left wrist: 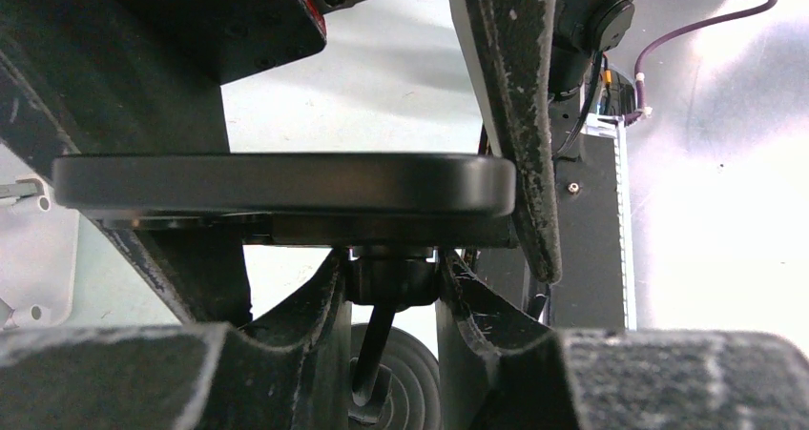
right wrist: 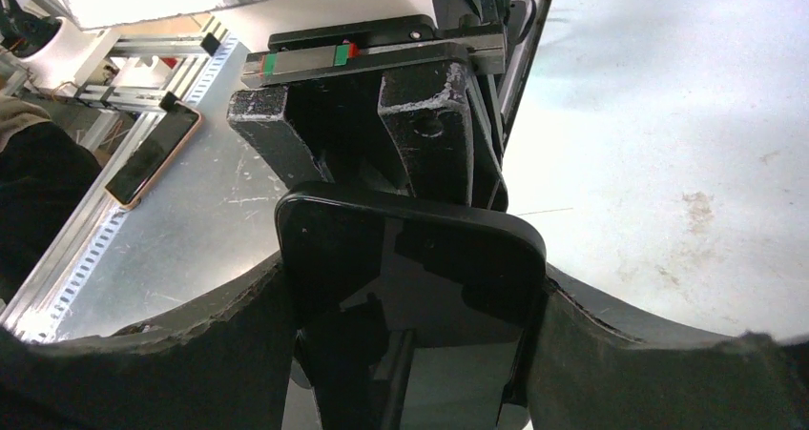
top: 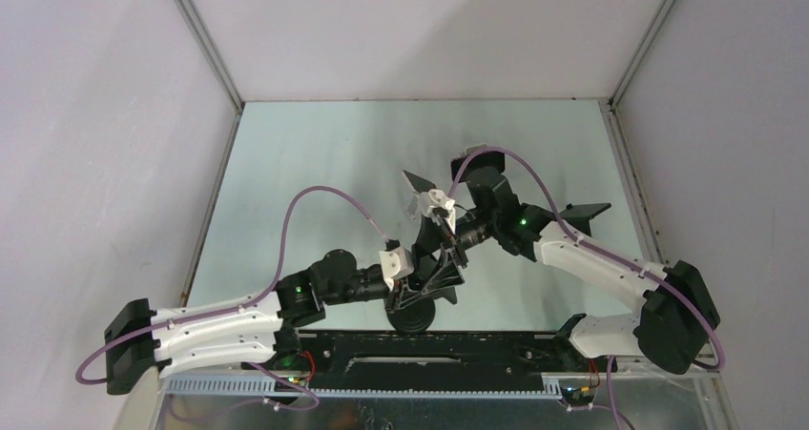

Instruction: Remove the phone from the phone stand

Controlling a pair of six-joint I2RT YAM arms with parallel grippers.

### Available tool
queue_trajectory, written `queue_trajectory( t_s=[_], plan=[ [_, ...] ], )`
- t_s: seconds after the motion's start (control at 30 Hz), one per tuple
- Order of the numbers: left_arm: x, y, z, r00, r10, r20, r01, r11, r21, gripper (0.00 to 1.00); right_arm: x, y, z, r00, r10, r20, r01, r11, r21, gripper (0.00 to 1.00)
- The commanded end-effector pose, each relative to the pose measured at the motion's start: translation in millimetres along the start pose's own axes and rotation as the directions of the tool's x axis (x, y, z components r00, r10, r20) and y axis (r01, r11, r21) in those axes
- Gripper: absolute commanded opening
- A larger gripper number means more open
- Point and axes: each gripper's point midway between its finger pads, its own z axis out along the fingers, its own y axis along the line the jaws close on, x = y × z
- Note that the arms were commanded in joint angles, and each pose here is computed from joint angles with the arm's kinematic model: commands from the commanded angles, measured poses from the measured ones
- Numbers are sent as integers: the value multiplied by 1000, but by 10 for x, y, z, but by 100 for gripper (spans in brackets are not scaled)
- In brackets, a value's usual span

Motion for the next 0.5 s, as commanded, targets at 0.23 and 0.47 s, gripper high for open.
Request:
queue_trajectory(
  t_s=[0.23,0.47],
  plan=[
    [-332,-1103,-181,992,56,112,-104,867,488,0,397,-1492,-590,970,-59,-236,203,731,651,0],
    [-340,-1222,-220,992,55,116,-108,844,525,0,459,-1629,-655,966,-44,-254,213,695,687,0]
  ],
)
